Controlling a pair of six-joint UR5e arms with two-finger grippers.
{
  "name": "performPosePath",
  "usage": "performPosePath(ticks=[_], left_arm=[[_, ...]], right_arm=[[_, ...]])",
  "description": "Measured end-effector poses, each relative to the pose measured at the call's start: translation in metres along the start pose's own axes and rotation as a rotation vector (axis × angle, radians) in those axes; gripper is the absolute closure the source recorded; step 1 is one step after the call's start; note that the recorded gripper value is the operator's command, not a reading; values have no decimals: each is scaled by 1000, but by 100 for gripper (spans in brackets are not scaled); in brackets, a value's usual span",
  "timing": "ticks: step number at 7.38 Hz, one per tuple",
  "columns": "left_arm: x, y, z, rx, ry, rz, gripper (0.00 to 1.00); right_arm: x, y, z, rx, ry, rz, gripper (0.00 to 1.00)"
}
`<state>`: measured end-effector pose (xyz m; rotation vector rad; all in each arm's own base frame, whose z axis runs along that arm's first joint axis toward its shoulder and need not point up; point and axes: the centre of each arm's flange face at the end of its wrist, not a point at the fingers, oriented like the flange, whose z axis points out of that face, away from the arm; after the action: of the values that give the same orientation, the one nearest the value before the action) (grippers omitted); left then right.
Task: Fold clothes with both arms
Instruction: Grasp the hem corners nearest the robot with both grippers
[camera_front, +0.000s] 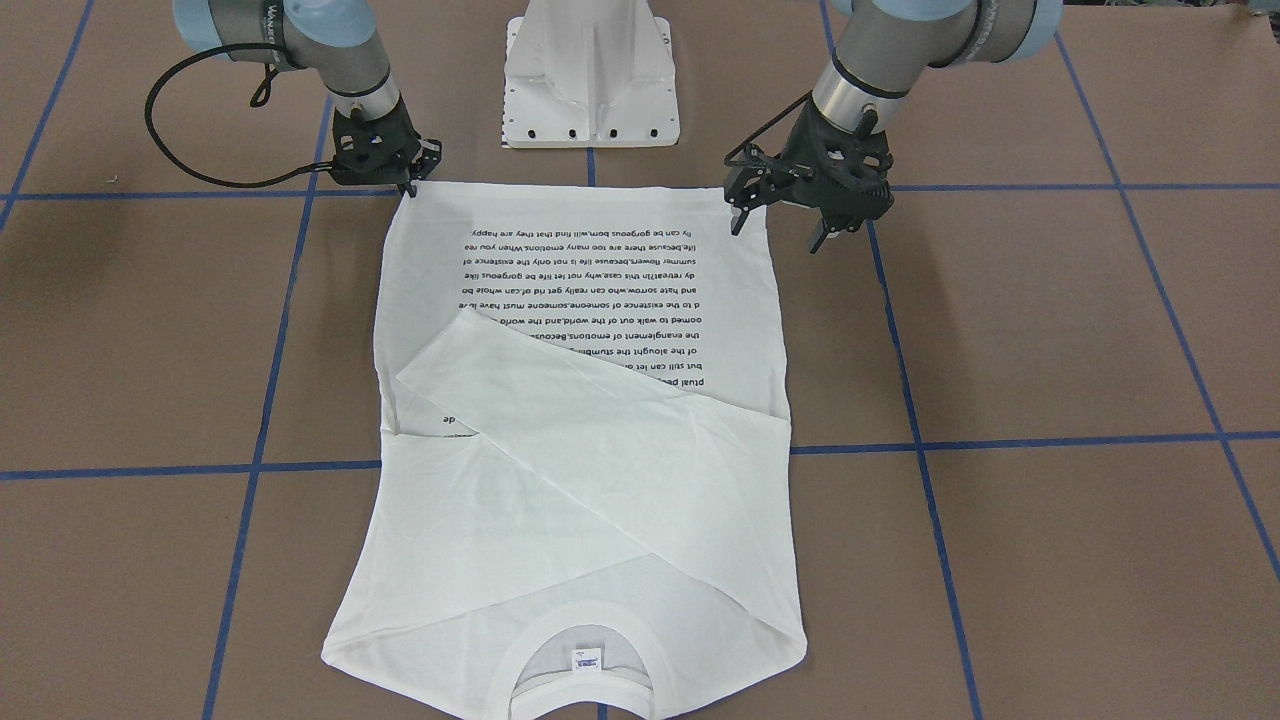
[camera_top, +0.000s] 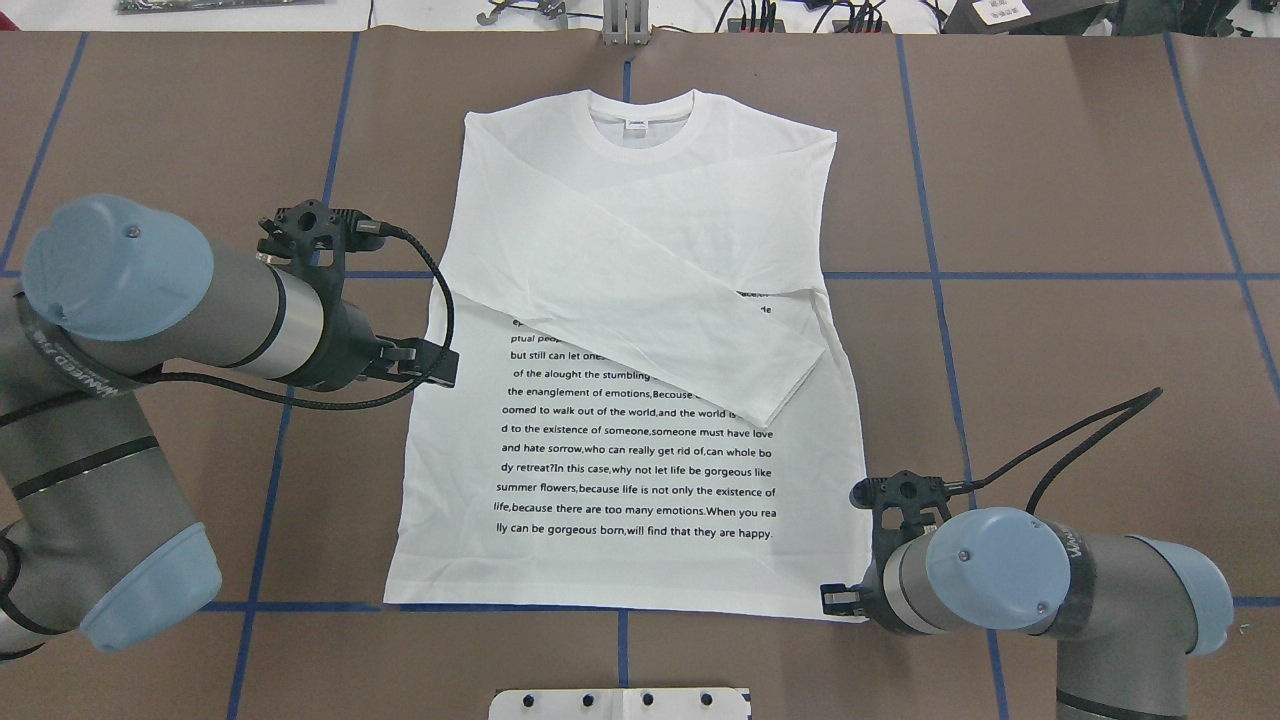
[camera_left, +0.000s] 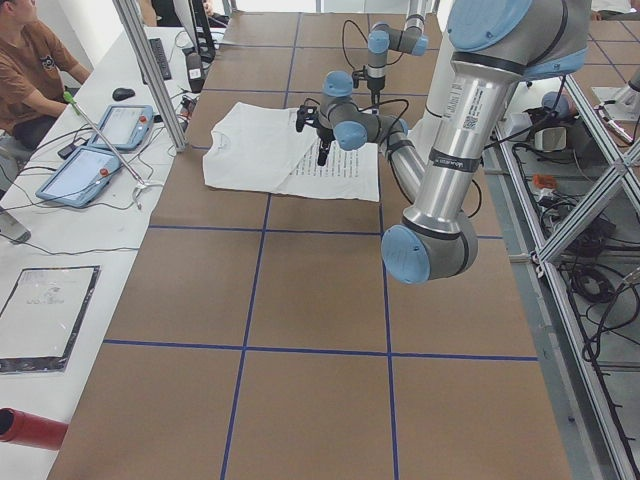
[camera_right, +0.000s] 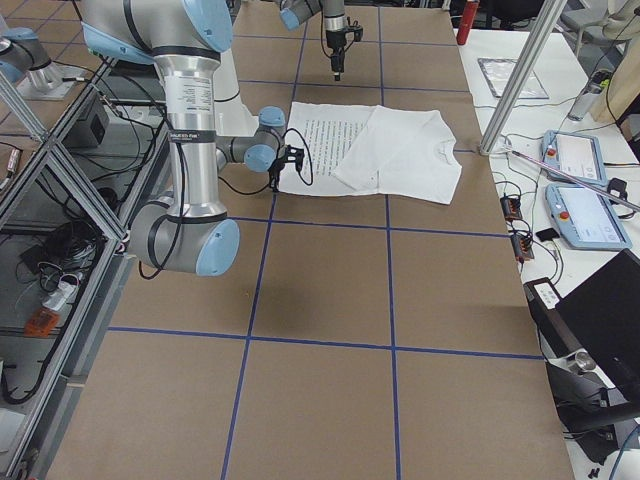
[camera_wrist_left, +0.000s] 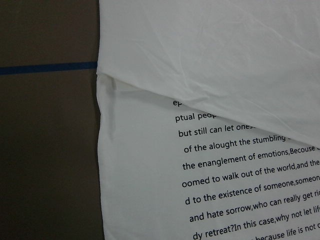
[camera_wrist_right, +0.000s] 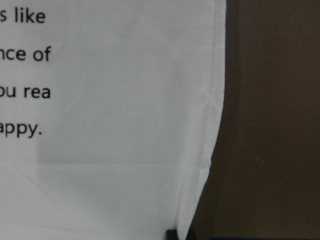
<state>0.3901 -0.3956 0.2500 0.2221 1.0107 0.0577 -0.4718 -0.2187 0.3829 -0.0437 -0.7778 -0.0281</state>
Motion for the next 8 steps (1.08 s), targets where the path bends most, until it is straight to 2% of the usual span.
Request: performPosePath(ticks=[4, 6, 8], left_arm=[[-20, 12, 8, -23, -37, -43, 1], [-37, 44, 8, -62, -54, -125, 0], [-29, 101, 32, -96, -73, -208, 1]], right_arm=[[-9, -4, -35, 16, -69, 21, 100], [-8, -13, -51, 37, -93, 45, 100], [-7, -19, -59, 50, -104, 55, 100]])
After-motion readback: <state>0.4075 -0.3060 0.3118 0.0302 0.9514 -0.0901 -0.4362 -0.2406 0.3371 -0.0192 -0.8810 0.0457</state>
